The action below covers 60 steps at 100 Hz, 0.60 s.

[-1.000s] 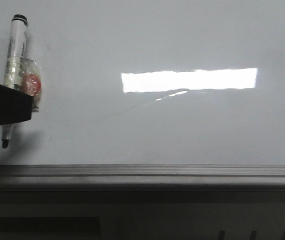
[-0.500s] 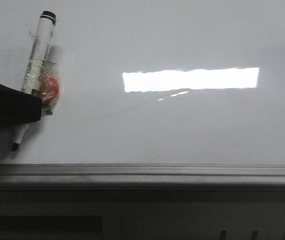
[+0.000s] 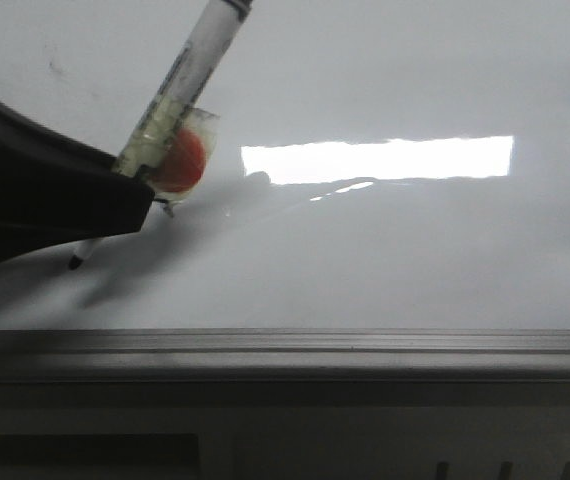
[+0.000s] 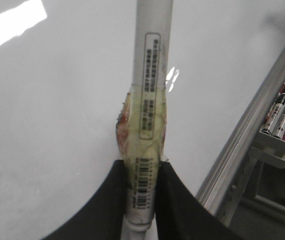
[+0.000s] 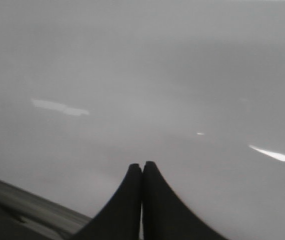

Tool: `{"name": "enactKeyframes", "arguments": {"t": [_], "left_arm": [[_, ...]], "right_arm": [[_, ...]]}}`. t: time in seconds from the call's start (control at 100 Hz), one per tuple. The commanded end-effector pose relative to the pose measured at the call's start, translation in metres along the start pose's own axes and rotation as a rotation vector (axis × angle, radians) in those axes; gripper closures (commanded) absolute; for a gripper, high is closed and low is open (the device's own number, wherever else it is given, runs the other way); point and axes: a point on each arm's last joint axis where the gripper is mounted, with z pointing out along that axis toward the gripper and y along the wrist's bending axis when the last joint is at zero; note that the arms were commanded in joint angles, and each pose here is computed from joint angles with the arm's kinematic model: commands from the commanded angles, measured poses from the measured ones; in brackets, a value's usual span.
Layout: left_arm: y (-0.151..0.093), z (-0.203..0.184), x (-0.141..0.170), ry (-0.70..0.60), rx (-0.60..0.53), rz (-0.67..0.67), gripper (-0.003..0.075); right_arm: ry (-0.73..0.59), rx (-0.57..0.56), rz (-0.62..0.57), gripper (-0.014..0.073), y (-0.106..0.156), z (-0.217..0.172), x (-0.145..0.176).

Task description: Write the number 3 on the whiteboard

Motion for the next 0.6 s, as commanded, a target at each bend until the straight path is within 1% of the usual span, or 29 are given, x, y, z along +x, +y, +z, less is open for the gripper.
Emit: {"name": "enactKeyframes", "arguments": {"t": [0.0,0.01,0.03,0.04,0.09,0.11,0.12,0.19,0.29,0.36,0.46,0.59], "left_arm": [[-0.001,0.0,-0.024,-0.131,0.022,0.117,0.0741],[-0.001,0.0,-0.024,-0.132,0.025,0.127,0.0741],[-0.002,-0.001,-0.025,-0.143,0.03,0.144,0.0741],[-0.002,-0.001,-0.025,-0.144,0.032,0.149,0.0741],[-0.003,-0.001,-0.025,-0.15,0.045,0.19,0.0741],[-0.004,-0.001,-0.025,-0.152,0.051,0.21,0.074],[-0.004,-0.001,-0.025,-0.153,0.053,0.217,0.074],[-0.007,-0.001,-0.025,-0.156,0.075,0.285,0.0741],[-0.009,-0.001,-0.025,-0.163,0.097,0.354,0.0741],[-0.01,-0.001,-0.026,-0.174,0.1,0.36,0.074],[-0.01,-0.002,-0.027,-0.194,0.103,0.359,0.0741],[-0.011,-0.002,-0.027,-0.194,0.108,0.374,0.0741]], "right_arm": [[-0.073,-0.075,-0.045,0.056,0.01,0.003,-0.025],[-0.067,-0.09,-0.051,0.0547,0.013,0.005,-0.026],[-0.059,-0.113,-0.069,0.0492,0.016,0.006,-0.028],[-0.057,-0.121,-0.075,0.0492,0.017,0.007,-0.028],[-0.039,-0.178,-0.121,0.0366,0.026,0.012,-0.033],[-0.033,-0.202,-0.132,0.0336,0.03,0.014,-0.035],[-0.028,-0.217,-0.139,0.0293,0.033,0.015,-0.036],[-0.011,-0.292,-0.17,0.0202,0.048,0.021,-0.042],[-0.023,-0.386,-0.204,0.02,0.069,0.029,-0.052],[-0.022,-0.439,-0.224,0.02,0.085,0.035,-0.058],[-0.029,-0.483,-0.239,0.02,0.101,0.043,-0.066],[-0.049,-0.509,-0.246,0.02,0.116,0.053,-0.076]]}}
